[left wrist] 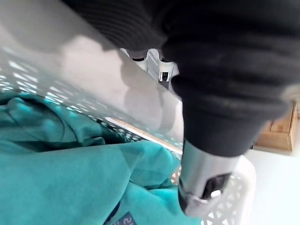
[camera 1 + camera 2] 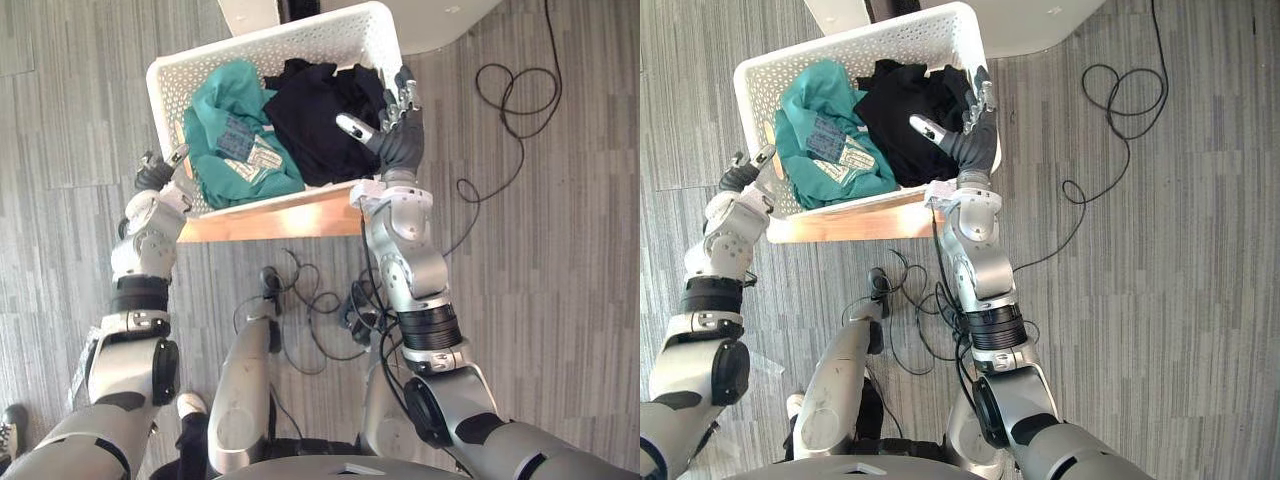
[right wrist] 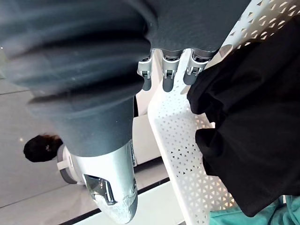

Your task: Pick up the laundry basket with both hands and put the clothes into the washing machine.

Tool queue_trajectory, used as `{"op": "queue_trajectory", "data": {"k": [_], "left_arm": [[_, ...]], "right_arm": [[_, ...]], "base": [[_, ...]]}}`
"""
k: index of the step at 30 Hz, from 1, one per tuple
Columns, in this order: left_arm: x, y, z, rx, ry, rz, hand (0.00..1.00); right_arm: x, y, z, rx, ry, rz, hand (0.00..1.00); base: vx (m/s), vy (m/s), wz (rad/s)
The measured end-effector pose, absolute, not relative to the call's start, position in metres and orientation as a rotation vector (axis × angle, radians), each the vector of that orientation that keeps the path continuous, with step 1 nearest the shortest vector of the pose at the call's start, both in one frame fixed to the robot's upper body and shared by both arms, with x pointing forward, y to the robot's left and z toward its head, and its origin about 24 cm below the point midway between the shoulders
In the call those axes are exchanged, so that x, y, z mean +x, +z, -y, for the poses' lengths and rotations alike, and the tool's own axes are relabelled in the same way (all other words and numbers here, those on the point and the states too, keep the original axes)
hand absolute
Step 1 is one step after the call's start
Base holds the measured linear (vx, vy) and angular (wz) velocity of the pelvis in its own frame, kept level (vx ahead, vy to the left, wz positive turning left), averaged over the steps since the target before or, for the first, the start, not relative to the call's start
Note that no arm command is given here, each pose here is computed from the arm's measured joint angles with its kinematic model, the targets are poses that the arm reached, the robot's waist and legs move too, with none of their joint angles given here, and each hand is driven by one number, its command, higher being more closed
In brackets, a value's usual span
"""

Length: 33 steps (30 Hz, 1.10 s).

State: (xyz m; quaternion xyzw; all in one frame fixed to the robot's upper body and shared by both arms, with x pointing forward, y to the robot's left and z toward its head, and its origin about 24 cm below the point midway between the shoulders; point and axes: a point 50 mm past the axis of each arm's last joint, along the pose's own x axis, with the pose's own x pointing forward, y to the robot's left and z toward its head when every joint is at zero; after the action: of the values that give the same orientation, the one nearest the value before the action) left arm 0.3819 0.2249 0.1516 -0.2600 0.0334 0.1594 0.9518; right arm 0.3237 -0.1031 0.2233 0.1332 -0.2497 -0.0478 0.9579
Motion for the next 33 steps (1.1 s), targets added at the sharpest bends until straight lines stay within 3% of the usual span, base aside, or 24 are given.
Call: {"op": "queue_trajectory", "data": {"k": [11, 19, 26, 33], "left_arm": [[0.399, 0.174, -0.216, -0.338, 0.118, -0.109, 0.0], [0.404, 0.191, -0.225, -0.277, 0.129, -0.073, 0.0], [0.403, 0.192, -0.232, -0.387, 0.143, -0.039, 0.0], [0.399, 0.19, -0.244, -0.515, 0.192, 0.007, 0.0]], "right_arm": [[0.322, 0.212, 0.109, 0.32, -0.056, 0.486, 0.0], [0.329, 0.232, 0.112, 0.232, -0.031, 0.525, 0.0], [0.345, 0.292, 0.12, 0.222, -0.106, 0.619, 0.0], [0.36, 0.311, 0.121, 0.22, -0.125, 0.591, 0.0]], "base": [[-0.02, -0.036, -0.13], [0.0, -0.013, -0.16], [0.02, -0.014, -0.11], [0.02, -0.019, -0.09]]}}
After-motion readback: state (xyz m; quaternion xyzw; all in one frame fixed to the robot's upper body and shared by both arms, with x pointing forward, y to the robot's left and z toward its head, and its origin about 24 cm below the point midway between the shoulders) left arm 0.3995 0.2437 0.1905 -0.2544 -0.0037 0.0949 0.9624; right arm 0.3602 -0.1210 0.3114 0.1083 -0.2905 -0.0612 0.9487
